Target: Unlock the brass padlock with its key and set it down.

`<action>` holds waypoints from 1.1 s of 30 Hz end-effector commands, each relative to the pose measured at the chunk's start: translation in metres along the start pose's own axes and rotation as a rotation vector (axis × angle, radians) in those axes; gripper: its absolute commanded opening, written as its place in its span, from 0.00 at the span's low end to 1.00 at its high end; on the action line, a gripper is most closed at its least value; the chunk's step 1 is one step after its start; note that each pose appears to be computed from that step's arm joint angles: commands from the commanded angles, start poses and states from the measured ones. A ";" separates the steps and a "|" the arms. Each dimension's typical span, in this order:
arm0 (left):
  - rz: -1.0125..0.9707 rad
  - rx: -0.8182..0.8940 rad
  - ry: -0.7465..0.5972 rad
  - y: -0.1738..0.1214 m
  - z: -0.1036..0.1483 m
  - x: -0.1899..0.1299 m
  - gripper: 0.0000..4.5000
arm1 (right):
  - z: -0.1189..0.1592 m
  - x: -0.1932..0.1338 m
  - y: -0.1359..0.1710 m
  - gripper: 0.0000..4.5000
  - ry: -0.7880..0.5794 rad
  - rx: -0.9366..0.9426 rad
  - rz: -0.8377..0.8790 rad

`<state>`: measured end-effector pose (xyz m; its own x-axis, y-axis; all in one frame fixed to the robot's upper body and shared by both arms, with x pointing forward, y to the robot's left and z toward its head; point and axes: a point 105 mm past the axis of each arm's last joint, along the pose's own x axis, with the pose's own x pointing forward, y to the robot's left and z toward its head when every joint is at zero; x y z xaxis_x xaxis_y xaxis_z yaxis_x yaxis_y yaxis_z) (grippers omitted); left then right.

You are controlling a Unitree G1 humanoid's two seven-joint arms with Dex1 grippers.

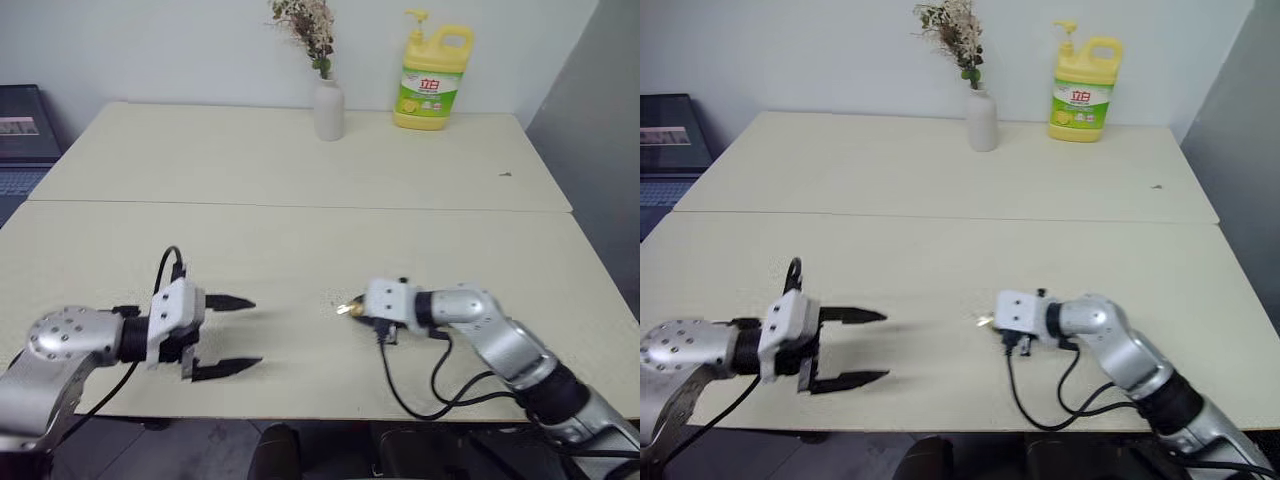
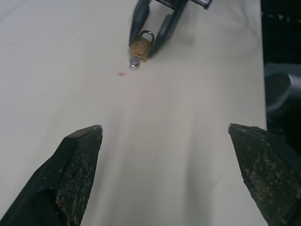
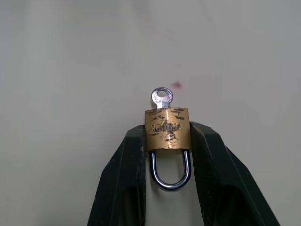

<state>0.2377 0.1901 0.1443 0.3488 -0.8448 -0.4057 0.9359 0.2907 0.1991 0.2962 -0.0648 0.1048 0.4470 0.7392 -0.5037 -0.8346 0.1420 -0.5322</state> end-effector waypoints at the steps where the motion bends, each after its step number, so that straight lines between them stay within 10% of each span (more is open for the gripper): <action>1: 0.023 -0.013 -0.043 0.011 0.011 0.008 1.00 | 0.023 -0.022 -0.022 0.21 -0.060 -0.134 -0.135; 11: -0.022 -0.071 -0.246 0.043 0.063 0.029 1.00 | 0.052 -0.073 -0.059 0.21 -0.064 -0.703 -0.503; 33: -0.134 -0.072 -0.292 0.037 0.110 0.047 1.00 | 0.082 -0.071 -0.044 0.21 -0.368 -0.860 -0.503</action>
<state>0.2889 0.1182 0.2202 0.2356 -0.9566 -0.1712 0.9714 0.2264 0.0719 0.2794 -0.0726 0.2065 0.4662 0.8842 0.0286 -0.0468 0.0569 -0.9973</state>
